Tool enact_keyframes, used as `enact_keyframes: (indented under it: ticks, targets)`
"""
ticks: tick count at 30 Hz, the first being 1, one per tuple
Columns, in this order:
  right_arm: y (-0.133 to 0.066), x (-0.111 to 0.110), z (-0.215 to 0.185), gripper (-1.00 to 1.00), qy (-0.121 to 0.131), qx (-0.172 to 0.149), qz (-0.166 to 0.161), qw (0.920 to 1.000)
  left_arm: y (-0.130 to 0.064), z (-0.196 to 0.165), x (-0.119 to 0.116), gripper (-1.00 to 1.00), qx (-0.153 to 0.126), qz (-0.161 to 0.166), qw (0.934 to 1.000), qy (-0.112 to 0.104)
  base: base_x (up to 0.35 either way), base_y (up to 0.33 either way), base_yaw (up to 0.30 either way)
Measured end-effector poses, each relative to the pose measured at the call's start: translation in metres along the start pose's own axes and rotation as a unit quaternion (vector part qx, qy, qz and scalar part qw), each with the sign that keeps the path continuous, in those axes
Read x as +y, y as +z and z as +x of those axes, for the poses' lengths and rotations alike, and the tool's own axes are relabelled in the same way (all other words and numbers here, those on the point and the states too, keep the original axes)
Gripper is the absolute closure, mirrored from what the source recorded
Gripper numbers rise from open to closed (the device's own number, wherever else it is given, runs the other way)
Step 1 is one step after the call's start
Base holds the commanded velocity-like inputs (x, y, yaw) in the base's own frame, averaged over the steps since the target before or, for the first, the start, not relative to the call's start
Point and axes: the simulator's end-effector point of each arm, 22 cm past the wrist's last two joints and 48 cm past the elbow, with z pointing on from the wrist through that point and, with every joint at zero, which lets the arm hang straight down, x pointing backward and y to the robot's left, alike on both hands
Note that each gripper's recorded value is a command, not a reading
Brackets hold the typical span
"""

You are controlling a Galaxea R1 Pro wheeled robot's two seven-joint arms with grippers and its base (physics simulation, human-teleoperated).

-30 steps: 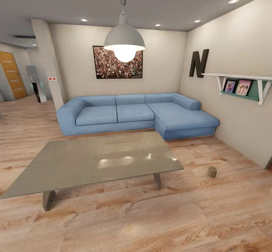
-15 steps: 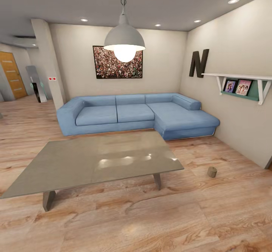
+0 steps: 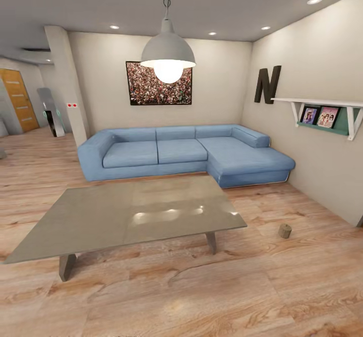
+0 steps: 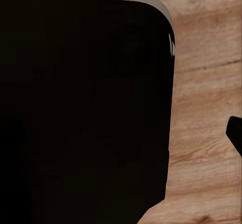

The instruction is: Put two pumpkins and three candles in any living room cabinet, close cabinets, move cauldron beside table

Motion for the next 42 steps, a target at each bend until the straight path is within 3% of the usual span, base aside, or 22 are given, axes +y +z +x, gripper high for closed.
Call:
enact_keyframes:
  ticks: [36, 42]
  targets:
    - [0.0, 0.0004, 0.0, -1.0, -0.002, 0.0, -0.001, 1.0, 0.0, 0.0, -0.0039, -1.0, 0.0, 0.003, 1.0, 0.001, 0.0, 0.0, 0.28]
    - [0.0, 0.0003, 0.0, -1.0, 0.0, 0.0, -0.001, 1.0, 0.0, 0.0, -0.0034, -1.0, 0.0, 0.002, 1.0, 0.001, 0.0, 0.0, 0.081]
